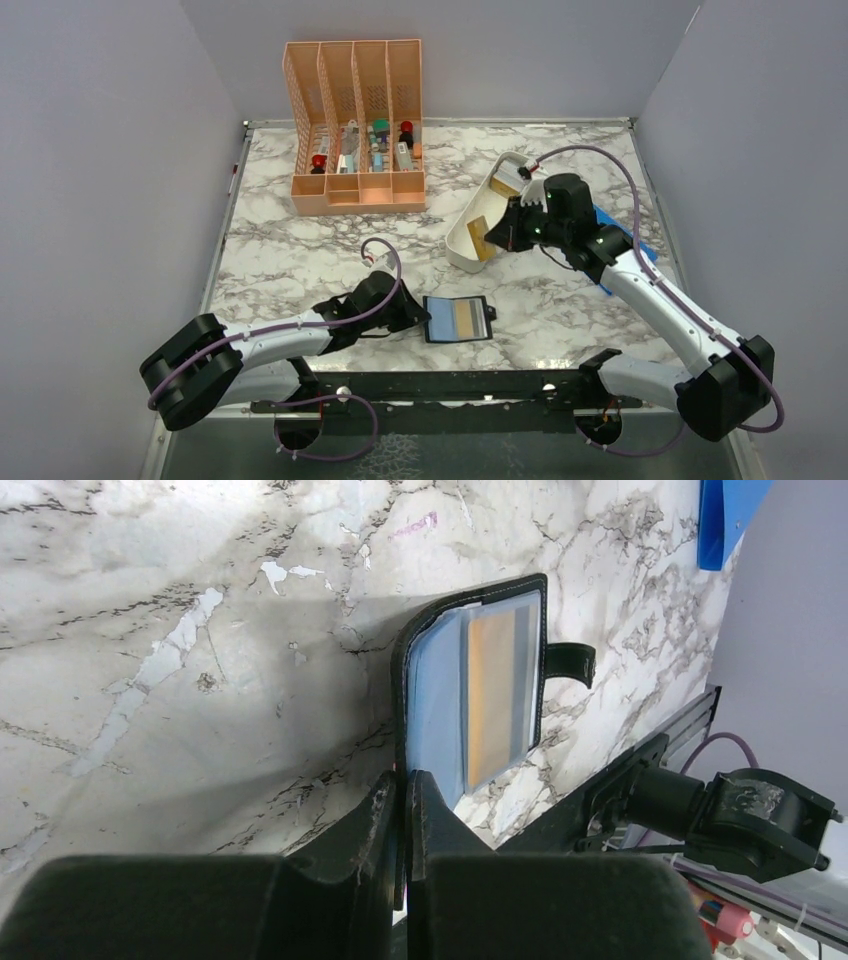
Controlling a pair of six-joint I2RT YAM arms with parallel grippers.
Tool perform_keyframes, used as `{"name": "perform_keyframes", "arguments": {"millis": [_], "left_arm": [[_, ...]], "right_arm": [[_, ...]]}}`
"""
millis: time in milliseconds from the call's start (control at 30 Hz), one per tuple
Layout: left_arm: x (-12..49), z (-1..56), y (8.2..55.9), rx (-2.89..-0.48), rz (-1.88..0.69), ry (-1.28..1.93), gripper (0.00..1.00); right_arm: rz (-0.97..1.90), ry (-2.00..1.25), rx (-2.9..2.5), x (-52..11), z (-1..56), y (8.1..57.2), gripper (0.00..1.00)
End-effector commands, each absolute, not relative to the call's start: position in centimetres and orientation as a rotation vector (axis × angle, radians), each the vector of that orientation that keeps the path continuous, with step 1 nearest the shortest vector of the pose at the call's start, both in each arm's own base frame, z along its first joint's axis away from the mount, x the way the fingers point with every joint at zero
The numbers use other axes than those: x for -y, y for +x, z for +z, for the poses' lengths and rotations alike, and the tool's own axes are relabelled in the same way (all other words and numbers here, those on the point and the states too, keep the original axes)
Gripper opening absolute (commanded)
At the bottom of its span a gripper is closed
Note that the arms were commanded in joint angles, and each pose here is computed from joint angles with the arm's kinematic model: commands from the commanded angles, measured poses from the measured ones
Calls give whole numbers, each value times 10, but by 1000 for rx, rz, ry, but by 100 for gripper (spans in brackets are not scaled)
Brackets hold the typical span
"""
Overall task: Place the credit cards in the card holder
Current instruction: Insert the credit card into the card holder.
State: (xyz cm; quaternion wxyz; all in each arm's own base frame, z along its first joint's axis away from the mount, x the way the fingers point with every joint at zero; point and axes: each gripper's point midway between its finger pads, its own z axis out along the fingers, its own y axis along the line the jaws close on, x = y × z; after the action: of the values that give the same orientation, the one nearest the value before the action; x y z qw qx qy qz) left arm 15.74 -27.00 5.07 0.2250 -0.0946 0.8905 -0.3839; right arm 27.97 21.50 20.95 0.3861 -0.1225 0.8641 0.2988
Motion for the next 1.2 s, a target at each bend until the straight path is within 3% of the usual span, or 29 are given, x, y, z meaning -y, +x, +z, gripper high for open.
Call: {"name": "perform_keyframes", "arguments": {"millis": [0,267,400,1167], "left_arm": [[276,59,157,-2437,-1120,-259,9],[272,52,152,-2472,-1088,-232,20],[268,48,151,-2492,-1052,-212,21],[284,46,136,-2550,-1108,31,5]], "right_arm": [[1074,-250,-2300,-235,198,228,1],[1298,-136,-2405,-242,142,178,1],[1337,-92,-2445,-244,116,162,1],[1251,-16,-2433,-241,64,157,1]]}}
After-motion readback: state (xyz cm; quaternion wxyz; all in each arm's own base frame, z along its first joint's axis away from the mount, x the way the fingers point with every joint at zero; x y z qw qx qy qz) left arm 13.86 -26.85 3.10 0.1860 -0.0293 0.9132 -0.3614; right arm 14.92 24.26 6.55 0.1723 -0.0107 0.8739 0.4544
